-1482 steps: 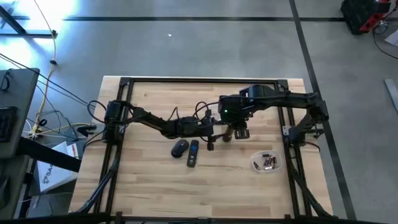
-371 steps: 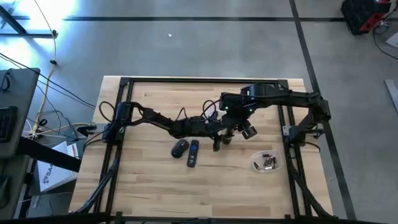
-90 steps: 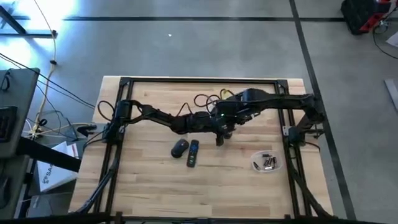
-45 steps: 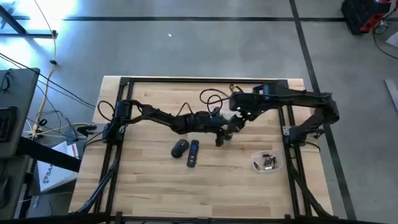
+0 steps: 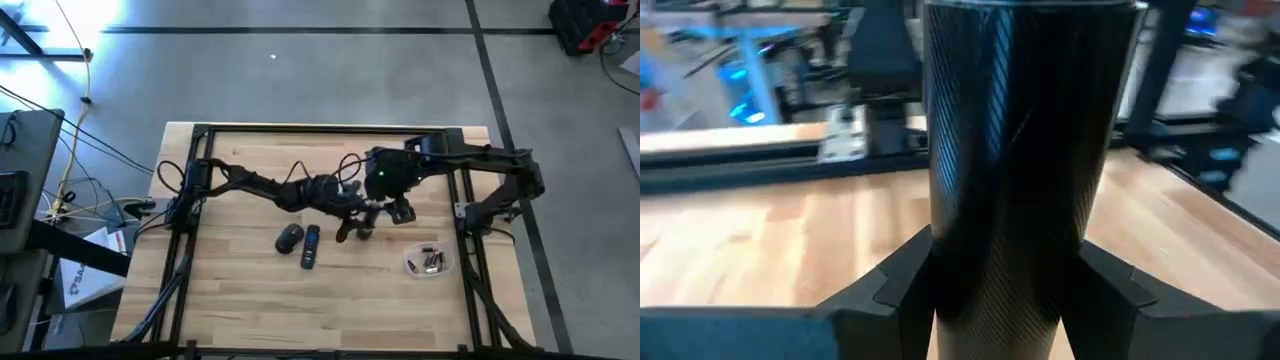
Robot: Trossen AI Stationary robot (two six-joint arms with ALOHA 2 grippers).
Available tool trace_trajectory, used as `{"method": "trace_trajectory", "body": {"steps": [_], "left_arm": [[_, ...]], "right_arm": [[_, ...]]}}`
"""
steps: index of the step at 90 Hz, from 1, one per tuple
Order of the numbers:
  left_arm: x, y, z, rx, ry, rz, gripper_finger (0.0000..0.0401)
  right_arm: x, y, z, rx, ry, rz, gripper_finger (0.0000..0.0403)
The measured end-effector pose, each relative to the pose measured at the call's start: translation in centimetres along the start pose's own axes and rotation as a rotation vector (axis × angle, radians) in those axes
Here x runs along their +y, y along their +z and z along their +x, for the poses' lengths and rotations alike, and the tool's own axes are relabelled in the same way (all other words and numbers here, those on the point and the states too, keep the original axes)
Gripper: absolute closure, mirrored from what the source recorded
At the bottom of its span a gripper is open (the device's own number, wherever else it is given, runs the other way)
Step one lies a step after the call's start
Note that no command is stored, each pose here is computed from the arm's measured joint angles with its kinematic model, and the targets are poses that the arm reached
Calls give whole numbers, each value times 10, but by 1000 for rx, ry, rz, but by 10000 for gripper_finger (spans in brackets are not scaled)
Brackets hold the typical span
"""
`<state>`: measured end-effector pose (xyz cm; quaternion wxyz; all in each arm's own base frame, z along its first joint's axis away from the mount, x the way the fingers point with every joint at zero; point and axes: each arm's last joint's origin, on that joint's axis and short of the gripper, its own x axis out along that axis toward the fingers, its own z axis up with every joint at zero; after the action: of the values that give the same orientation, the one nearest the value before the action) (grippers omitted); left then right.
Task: Insert battery
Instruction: Close the flashlight battery compartment
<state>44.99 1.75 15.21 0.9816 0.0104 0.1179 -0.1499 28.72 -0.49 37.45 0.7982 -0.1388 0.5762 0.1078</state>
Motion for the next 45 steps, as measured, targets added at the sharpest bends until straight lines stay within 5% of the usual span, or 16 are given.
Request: {"method": "trace_trajectory", "body": {"steps": [45], "left_arm": [[-9,0,-1,-33,-279,85,255]], "right_arm": [[28,17,7,-58,86,-248,187]]}}
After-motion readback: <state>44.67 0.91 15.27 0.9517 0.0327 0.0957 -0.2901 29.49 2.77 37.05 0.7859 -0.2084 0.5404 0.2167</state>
